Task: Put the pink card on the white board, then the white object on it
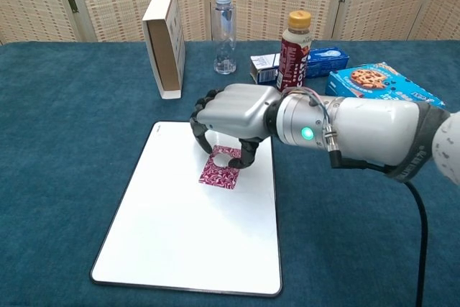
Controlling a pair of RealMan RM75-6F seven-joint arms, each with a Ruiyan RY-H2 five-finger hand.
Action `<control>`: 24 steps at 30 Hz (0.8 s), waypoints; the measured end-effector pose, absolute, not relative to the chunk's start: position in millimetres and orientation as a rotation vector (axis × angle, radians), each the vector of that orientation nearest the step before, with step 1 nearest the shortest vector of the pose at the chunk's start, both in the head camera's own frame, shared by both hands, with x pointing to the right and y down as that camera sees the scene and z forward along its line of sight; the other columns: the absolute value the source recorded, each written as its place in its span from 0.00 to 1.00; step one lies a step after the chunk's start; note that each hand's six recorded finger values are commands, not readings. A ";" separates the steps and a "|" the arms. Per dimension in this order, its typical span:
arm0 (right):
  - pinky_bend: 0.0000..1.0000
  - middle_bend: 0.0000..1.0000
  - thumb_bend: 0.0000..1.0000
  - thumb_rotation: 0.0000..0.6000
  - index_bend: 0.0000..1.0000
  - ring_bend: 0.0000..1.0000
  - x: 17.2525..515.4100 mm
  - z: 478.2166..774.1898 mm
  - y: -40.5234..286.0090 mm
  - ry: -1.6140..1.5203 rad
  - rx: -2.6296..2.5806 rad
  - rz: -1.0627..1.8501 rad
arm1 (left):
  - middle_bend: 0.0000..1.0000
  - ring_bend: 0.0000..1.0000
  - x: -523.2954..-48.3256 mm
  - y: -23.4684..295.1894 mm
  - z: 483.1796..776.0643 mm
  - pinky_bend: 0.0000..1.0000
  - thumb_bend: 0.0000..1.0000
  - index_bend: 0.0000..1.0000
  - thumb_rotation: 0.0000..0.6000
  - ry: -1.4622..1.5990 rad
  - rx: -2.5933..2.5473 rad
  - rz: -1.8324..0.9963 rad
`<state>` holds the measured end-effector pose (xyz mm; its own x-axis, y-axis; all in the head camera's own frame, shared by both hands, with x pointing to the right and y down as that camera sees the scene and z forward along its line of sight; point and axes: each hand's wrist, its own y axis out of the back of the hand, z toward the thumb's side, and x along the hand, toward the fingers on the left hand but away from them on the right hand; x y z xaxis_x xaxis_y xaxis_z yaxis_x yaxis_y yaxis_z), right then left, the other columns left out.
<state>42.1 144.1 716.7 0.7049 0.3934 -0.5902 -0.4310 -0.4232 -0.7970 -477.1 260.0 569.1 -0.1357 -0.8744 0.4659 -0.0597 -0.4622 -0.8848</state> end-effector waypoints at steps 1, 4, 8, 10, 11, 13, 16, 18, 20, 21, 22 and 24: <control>0.00 0.16 0.36 1.00 0.23 0.04 42.8 716.9 144.5 0.032 -1.788 0.914 | 0.18 0.17 -477.3 260.1 569.2 0.00 0.29 0.22 1.00 1.069 -1.506 -1.666; 0.00 0.15 0.36 1.00 0.11 0.04 45.1 715.0 144.0 0.024 -1.788 0.914 | 0.18 0.17 -477.1 260.6 570.3 0.00 0.29 0.22 1.00 1.066 -1.510 -1.669; 0.00 0.15 0.36 1.00 0.08 0.05 55.6 707.6 136.8 -0.027 -1.786 0.925 | 0.18 0.17 -476.5 260.6 570.4 0.00 0.29 0.22 1.00 1.070 -1.515 -1.662; 0.00 0.15 0.36 1.00 0.08 0.04 66.9 702.3 131.2 -0.063 -1.780 0.940 | 0.18 0.17 -478.3 260.8 570.6 0.00 0.29 0.22 1.00 1.073 -1.511 -1.665; 0.00 0.15 0.36 1.00 0.08 0.04 77.1 697.7 126.8 -0.092 -1.774 0.953 | 0.18 0.17 -479.5 260.8 571.0 0.00 0.29 0.22 1.00 1.074 -1.510 -1.668; 0.00 0.15 0.36 1.00 0.08 0.04 94.9 689.6 120.5 -0.141 -1.761 0.975 | 0.18 0.17 -481.4 260.2 572.1 0.00 0.29 0.22 1.00 1.077 -1.507 -1.673; 0.00 0.15 0.36 1.00 0.08 0.05 131.8 673.6 112.6 -0.227 -1.727 1.017 | 0.18 0.17 -480.0 257.6 573.4 0.00 0.29 0.22 1.00 1.080 -1.511 -1.665; 0.00 0.15 0.36 1.00 0.08 0.06 160.3 661.2 110.1 -0.289 -1.698 1.049 | 0.18 0.17 -477.7 255.1 574.1 0.00 0.29 0.22 1.00 1.079 -1.516 -1.654; 0.00 0.15 0.36 1.00 0.08 0.07 191.0 648.7 110.1 -0.353 -1.668 1.086 | 0.18 0.17 -474.9 252.3 574.4 0.00 0.29 0.22 1.00 1.079 -1.520 -1.640; 0.00 0.14 0.37 1.00 0.08 0.07 205.0 643.2 110.9 -0.383 -1.654 1.104 | 0.18 0.17 -473.3 250.4 574.6 0.00 0.29 0.22 1.00 1.079 -1.520 -1.632; 0.00 0.14 0.36 1.00 0.08 0.07 219.6 637.5 112.1 -0.414 -1.641 1.124 | 0.18 0.17 -471.9 248.8 574.8 0.00 0.29 0.22 1.00 1.081 -1.520 -1.625; 0.00 0.14 0.36 1.00 0.08 0.06 253.2 623.9 117.2 -0.487 -1.610 1.170 | 0.18 0.17 -468.5 245.5 575.7 0.00 0.29 0.22 1.00 1.082 -1.524 -1.611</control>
